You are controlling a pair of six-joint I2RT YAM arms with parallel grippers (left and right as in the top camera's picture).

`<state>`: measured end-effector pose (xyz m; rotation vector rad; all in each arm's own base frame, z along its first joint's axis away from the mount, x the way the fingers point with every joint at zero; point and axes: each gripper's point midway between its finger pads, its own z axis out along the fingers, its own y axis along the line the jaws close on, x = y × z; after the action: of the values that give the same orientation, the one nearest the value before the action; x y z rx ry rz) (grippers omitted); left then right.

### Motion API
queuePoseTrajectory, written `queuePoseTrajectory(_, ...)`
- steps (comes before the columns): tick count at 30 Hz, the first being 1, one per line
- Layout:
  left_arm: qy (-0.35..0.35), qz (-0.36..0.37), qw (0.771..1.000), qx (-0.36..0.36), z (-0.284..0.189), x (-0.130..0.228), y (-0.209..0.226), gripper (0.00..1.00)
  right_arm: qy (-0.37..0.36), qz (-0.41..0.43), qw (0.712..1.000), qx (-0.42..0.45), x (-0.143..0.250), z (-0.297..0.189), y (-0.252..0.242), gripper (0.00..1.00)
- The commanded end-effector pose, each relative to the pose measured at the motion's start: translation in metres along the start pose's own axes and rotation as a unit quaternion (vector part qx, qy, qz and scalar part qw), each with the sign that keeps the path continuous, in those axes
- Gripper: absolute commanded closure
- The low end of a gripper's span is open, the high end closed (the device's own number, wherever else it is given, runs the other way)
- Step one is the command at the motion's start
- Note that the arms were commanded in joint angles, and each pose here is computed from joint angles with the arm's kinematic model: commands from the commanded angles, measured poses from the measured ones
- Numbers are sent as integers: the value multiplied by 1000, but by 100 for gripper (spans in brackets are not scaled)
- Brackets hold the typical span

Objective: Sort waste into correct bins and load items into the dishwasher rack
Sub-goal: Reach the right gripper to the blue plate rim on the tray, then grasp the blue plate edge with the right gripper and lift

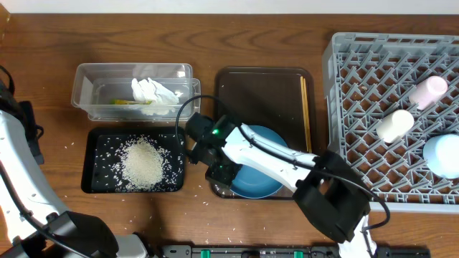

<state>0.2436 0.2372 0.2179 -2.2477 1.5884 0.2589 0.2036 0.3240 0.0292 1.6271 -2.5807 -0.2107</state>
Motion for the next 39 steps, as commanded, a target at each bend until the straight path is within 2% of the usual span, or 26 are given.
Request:
queuePoseTrajectory(1,-1,6,1000,-6,1,0,2,11,24,13,1000,0,8,10,12,48)
queuePoseTrajectory(6,-1,6,1000,-6,1,0,3,11,50,31,997,41,19,19,3,51)
queuePoseTrajectory(9,-1,6,1000,-6,1,0,2,11,48,32,997,47,17,19,1,62)
queuePoseTrajectory(12,-1,6,1000,-6,1,0,3,11,41,32,998,48,14,19,0,80)
queuePoseTrajectory(17,-1,6,1000,-6,1,0,2,11,24,47,997,50,4,13,-1,98)
queuePoseTrajectory(24,-1,6,1000,-6,1,0,2,11,-23,73,995,64,-26,-26,-13,99)
queuePoseTrajectory(28,-1,6,1000,-6,1,0,2,11,-50,134,981,134,-33,-78,-55,99)
queuePoseTrajectory(33,-1,6,1000,-6,1,0,2,11,-73,213,953,203,-12,-156,-123,99)
queuePoseTrajectory(39,-1,6,1000,-6,1,0,2,11,-149,340,906,202,41,-239,-208,99)
